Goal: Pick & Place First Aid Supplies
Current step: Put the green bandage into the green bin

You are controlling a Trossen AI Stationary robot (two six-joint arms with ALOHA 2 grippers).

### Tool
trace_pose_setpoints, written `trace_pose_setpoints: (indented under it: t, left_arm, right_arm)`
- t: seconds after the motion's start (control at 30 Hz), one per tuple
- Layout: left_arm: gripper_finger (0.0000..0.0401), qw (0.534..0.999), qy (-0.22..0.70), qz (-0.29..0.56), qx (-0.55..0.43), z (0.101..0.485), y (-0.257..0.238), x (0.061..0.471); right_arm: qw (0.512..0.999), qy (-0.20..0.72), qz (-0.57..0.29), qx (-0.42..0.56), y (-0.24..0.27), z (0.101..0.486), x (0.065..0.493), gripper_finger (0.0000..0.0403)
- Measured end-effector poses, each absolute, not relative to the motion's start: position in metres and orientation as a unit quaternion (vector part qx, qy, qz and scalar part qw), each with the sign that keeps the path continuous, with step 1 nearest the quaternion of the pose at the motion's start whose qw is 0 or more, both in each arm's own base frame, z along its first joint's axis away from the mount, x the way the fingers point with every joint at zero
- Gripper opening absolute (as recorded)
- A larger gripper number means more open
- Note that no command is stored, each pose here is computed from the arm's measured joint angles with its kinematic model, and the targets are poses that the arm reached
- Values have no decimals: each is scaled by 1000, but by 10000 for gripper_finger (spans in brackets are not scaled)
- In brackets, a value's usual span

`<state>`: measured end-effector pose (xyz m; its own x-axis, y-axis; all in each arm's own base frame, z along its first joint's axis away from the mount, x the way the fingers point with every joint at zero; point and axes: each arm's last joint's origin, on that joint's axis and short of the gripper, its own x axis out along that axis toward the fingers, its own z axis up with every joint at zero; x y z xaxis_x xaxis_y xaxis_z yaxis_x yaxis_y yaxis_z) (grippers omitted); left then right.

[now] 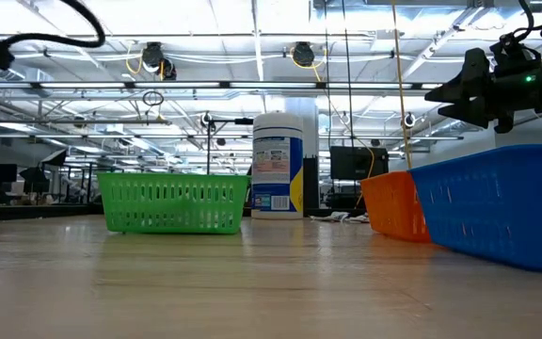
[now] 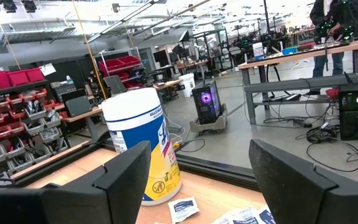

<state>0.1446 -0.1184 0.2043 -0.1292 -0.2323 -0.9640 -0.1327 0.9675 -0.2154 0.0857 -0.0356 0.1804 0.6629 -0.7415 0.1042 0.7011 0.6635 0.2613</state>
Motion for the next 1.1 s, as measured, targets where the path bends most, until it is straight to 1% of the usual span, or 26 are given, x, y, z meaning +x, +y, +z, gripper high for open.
trace_pose_setpoints:
  t: [0.1, 0.27, 0.6, 0.73, 0.93, 1.1]
  left_arm:
    - [1, 653, 743, -4, -147, 205, -110, 152]
    - [1, 659, 733, 40, -164, 212, -91, 185]
    - [0, 656, 731, 66, -175, 234, -38, 271]
    - [0, 663, 724, 75, -176, 248, -17, 300]
    - [0, 671, 712, 93, -184, 261, 5, 328]
    - [0, 658, 722, 104, -187, 244, 10, 339]
  right_arm:
    - [906, -101, -398, 100, -36, 180, 86, 267]
    - [906, -101, -398, 100, -36, 180, 86, 267]
    - [906, -101, -398, 100, -36, 180, 86, 267]
    - [906, -101, -398, 100, -36, 180, 86, 267]
    - [906, -101, -398, 100, -36, 180, 86, 267]
    - [906, -101, -398, 100, -36, 180, 86, 267]
